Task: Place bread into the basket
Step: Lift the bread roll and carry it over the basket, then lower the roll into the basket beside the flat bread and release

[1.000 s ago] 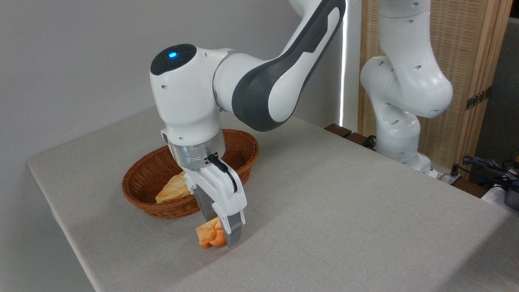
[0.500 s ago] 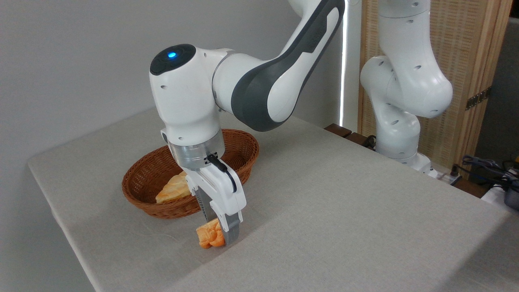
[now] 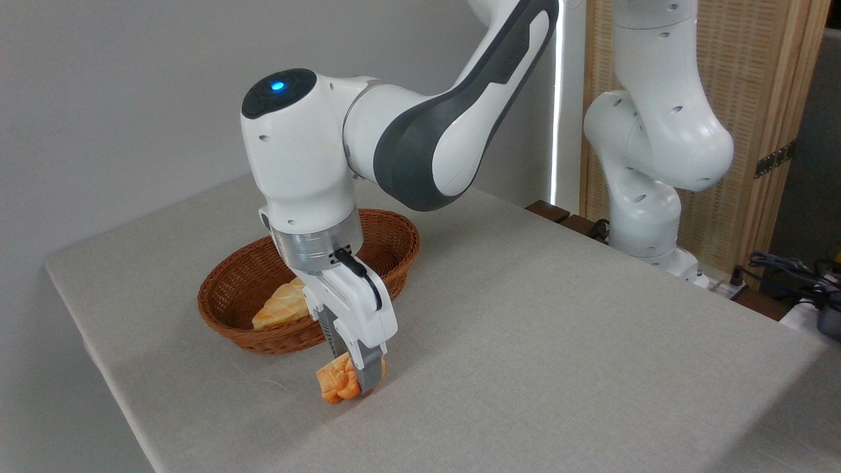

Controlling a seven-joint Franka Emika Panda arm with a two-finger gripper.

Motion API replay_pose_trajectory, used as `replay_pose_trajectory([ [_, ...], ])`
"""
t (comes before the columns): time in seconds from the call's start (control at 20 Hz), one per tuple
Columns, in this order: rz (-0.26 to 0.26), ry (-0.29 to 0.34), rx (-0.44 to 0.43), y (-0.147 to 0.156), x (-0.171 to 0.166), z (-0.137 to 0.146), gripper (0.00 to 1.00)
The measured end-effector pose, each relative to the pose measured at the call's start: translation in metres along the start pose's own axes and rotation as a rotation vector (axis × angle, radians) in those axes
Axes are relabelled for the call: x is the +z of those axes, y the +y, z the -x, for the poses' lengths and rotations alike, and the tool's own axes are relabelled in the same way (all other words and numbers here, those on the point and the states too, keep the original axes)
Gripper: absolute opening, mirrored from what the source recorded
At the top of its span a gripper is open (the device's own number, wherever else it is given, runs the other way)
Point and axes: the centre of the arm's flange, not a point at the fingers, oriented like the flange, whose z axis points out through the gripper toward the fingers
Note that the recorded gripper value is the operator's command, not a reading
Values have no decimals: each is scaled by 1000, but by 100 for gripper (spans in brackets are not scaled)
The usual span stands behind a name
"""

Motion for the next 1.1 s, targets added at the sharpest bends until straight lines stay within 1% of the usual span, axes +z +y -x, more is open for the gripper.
replay_pose_trajectory([
  [0.2, -3, 4, -1, -1, -3, 1, 43],
  [0.3, -16, 18, -3, -2, -12, 1, 45],
  [0.45, -49, 68, -3, -2, -44, -1, 45],
  [0.6, -63, 153, -9, 7, -82, -6, 46],
  [0.7, -50, 196, -14, 19, -98, -13, 49],
  [0.8, -24, 219, -15, 36, -107, -23, 54],
  [0.85, 0, 219, -9, 51, -108, -33, 72],
  [0.9, 24, 209, 1, 66, -107, -42, 96],
  [0.95, 47, 196, 12, 82, -103, -53, 100],
  [1.1, 75, 171, 17, 109, -93, -72, 100],
])
